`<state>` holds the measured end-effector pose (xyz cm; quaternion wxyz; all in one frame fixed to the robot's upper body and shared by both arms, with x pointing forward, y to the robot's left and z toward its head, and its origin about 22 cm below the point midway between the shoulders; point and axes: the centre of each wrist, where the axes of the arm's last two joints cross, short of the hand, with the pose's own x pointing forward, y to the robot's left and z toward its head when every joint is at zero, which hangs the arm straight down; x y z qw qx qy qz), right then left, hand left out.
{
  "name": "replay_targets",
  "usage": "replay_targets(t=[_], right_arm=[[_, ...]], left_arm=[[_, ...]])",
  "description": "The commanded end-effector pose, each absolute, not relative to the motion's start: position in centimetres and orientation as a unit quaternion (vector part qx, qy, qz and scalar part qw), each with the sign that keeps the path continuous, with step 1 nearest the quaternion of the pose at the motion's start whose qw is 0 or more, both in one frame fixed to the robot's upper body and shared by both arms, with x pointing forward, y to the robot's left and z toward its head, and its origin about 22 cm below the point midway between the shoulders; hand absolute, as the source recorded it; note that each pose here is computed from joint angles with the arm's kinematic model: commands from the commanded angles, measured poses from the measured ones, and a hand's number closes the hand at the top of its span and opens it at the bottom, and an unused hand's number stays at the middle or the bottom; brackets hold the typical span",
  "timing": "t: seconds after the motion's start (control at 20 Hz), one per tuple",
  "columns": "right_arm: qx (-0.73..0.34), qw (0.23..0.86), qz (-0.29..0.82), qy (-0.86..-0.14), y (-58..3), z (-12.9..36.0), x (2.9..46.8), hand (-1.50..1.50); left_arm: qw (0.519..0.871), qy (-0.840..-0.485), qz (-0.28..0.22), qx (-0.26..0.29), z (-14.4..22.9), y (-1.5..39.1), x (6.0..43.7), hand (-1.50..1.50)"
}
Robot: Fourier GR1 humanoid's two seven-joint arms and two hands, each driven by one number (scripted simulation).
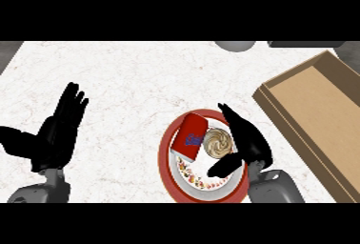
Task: Pick the cupcake from the plate and place it in the cardboard box
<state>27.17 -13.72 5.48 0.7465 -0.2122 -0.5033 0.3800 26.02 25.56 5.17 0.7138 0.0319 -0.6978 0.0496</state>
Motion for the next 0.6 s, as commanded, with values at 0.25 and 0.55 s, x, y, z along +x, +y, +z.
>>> replay_targets(t=[0.25,0.55], right_arm=[[-0.219,0.734,0.392,-0.51,-14.3,4.6,28.7,-1.5],[-0.238,0.694,0.414,-0.538,-13.0,3.9,26.7,1.5]], left_arm=[[0.718,-0.693,0.048,0.029,5.5,27.5,26.8,0.0],[0.715,-0.698,0.047,0.02,5.8,25.9,26.2,0.0]])
